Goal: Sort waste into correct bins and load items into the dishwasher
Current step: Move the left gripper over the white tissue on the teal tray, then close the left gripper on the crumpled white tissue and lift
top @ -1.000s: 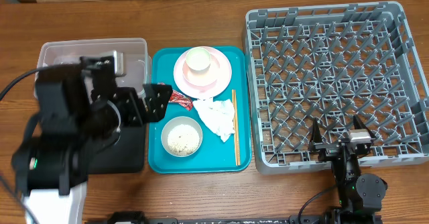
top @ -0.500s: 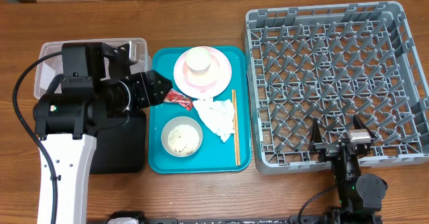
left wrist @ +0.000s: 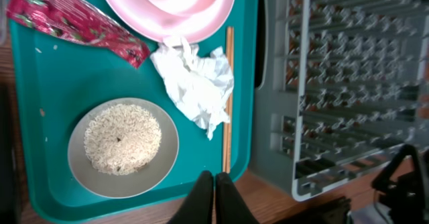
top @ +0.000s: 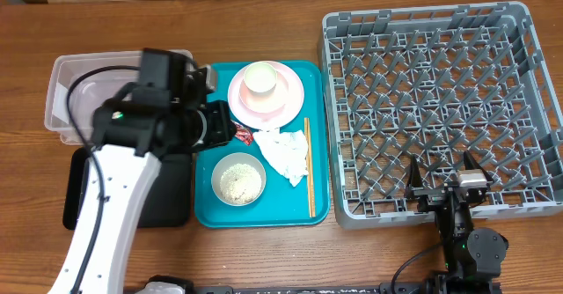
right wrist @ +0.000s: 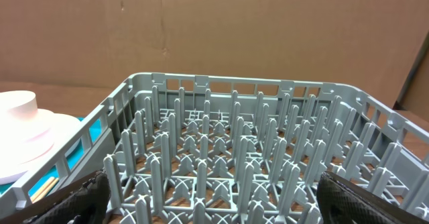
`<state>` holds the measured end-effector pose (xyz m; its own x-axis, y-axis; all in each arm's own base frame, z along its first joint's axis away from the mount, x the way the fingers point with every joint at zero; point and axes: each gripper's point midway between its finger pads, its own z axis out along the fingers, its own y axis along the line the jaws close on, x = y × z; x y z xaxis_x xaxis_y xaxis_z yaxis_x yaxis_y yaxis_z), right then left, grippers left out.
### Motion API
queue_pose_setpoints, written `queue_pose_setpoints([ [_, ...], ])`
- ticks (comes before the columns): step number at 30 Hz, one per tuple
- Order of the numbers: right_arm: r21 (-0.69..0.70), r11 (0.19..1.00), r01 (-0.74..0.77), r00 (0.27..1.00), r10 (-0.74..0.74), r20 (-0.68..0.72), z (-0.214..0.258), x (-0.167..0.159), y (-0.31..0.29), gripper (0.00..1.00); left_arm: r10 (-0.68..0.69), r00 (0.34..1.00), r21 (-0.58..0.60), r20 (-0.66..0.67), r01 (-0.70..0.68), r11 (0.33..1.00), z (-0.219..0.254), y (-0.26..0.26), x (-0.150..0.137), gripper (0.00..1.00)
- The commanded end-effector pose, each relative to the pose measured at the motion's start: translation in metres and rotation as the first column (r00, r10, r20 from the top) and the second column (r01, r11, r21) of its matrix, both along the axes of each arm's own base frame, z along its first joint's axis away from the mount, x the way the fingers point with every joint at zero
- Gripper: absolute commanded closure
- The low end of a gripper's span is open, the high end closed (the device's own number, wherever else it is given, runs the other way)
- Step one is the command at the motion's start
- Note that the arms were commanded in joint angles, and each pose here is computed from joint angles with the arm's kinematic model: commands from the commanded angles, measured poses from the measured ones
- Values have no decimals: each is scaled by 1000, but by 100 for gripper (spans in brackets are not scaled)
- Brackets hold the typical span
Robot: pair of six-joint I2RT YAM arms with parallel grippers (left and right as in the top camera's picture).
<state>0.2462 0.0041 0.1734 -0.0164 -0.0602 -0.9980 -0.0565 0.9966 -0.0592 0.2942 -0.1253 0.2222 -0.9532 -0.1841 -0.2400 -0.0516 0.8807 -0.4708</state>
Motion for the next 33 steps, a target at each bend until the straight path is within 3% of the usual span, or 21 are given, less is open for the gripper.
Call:
queue_pose_setpoints([
  [1,-4,1000,-6,1000,6,5,-2,0,1,0,-2,997,79,-73,8,997,-28,-18,4,75],
  [5,-4,1000,-6,1000,6,5,-2,0,1,0,-42,992,118,-119,56,991,-53,-36,9,62],
  [11,-4,1000,-6,1000,6,5,-2,0,1,0,6,973,188,-229,38,982,-102,-50,16,60],
  [19,-4,1000,-6,1000,6,5,-2,0,1,0,9,960,202,-280,50,978,-152,-74,28,49],
  [25,-4,1000,-6,1000,6,5,-2,0,1,0,-10,961,224,-276,74,972,-166,-86,28,47],
  [33,-4,1000,-6,1000,6,5,-2,0,1,0,101,976,378,-192,-21,926,-170,-85,27,44],
])
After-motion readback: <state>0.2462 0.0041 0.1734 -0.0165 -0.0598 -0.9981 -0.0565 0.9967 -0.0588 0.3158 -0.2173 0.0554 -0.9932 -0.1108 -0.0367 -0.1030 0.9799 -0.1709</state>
